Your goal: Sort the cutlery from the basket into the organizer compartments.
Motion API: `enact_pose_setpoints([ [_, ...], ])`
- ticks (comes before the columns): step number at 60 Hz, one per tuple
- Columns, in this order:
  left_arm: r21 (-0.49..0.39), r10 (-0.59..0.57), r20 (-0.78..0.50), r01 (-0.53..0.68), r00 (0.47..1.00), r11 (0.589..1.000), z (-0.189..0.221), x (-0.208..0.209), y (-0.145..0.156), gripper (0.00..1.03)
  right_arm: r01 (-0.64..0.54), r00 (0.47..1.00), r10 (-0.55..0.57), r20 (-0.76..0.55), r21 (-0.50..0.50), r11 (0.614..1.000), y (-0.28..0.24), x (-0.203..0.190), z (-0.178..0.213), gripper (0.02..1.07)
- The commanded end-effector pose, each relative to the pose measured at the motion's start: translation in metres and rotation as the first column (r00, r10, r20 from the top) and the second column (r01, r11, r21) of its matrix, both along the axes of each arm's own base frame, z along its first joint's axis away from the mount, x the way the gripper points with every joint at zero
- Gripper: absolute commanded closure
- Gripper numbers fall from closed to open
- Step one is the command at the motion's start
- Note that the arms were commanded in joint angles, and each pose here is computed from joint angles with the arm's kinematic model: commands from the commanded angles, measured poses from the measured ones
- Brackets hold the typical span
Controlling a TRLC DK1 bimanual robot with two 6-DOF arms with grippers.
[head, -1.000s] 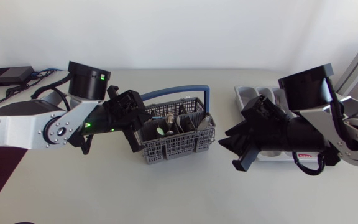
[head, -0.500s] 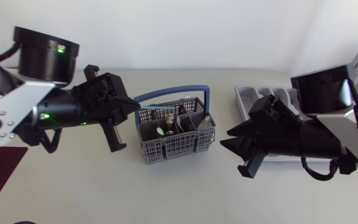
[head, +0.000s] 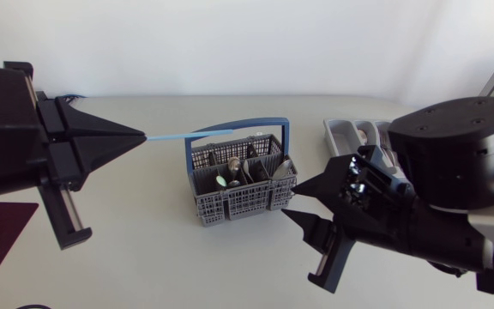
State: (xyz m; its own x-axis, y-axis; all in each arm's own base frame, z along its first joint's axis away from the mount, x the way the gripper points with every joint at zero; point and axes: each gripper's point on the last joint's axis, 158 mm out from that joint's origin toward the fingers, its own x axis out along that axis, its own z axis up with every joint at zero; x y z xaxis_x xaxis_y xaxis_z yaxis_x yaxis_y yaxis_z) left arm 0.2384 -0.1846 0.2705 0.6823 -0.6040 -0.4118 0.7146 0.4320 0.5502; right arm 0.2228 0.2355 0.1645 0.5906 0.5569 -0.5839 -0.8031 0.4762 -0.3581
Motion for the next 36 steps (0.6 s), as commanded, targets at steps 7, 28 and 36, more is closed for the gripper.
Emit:
enact_pose_setpoints([
  [7,-0.035,0.007,-0.054,-0.009,0.998,0.999,-0.011,0.002,0.000,1.00,-0.018,1.000,0.019,0.018,-0.045,0.999,0.014,0.007,0.004,0.60],
  [28,-0.114,-0.047,-0.174,0.027,0.984,0.993,-0.020,0.005,-0.001,1.00,-0.033,0.998,0.036,0.047,-0.052,0.998,0.026,0.018,0.012,0.60],
  [36,-0.173,-0.114,-0.304,0.063,0.946,0.983,-0.038,0.002,-0.018,1.00,-0.052,0.997,0.055,0.044,-0.066,0.996,0.033,0.019,0.007,0.60],
])
